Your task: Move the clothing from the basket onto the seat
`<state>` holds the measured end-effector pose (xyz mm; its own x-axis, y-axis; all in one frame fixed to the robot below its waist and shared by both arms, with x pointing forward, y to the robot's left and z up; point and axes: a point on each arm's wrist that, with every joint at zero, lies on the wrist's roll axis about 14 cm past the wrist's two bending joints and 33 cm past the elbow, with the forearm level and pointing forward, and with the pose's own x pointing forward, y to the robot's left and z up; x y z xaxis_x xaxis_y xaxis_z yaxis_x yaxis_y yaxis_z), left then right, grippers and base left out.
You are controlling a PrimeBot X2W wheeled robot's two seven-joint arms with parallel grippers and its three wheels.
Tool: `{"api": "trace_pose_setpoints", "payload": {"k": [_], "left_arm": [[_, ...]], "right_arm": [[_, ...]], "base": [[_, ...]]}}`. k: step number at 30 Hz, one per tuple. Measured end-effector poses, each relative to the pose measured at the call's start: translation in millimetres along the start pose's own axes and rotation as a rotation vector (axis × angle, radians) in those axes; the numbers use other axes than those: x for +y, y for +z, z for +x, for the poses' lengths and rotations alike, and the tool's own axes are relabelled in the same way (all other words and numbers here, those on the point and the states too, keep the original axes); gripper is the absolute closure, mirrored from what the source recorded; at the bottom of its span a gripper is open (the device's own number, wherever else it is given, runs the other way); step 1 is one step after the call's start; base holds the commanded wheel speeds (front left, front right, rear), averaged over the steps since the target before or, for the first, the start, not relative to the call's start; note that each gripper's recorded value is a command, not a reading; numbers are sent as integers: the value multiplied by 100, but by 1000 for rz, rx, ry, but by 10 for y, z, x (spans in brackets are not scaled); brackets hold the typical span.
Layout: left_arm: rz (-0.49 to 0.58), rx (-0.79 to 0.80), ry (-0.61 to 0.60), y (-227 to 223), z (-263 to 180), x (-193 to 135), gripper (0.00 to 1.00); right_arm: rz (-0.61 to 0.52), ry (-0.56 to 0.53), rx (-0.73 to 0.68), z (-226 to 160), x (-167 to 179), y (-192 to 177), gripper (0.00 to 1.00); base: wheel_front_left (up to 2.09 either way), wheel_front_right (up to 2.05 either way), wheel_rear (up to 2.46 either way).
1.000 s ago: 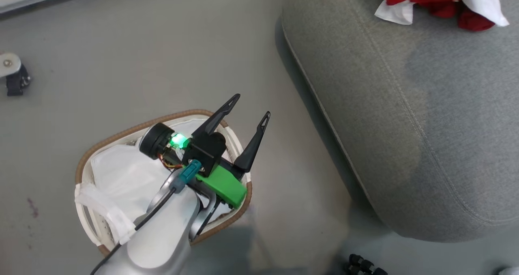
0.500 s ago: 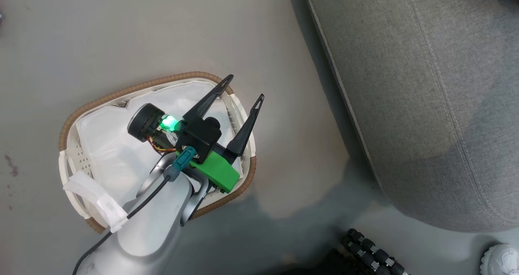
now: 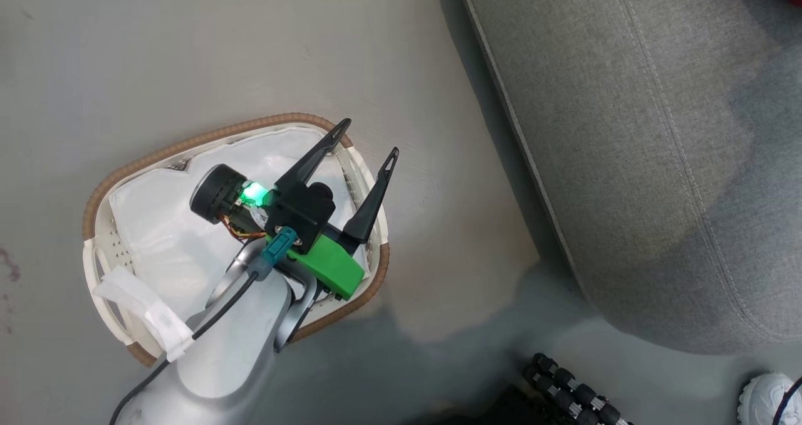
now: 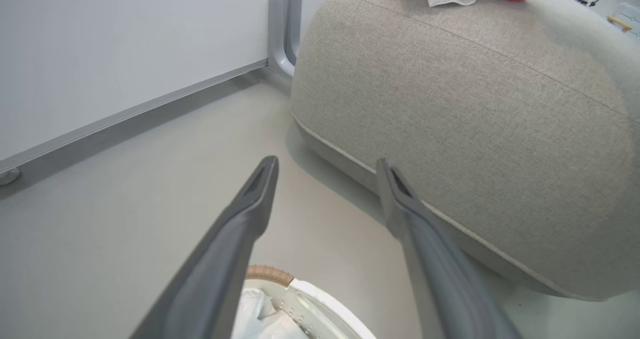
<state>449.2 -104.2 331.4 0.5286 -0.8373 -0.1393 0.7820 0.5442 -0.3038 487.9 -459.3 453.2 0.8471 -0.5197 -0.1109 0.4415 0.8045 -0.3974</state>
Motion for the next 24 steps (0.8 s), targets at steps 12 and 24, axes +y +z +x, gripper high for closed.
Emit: {"api": "trace_pose_setpoints", "payload": {"k": [12, 24], "left_arm": [[-29, -69, 43, 411, -108, -189, 0], [-24, -170, 225, 913, -632, -98, 0]], "right_arm": [[27, 21, 66, -618, -72, -316, 0], [43, 82, -168, -691, -100, 546, 0]], "base": [[0, 0, 0], [0, 0, 0]]}}
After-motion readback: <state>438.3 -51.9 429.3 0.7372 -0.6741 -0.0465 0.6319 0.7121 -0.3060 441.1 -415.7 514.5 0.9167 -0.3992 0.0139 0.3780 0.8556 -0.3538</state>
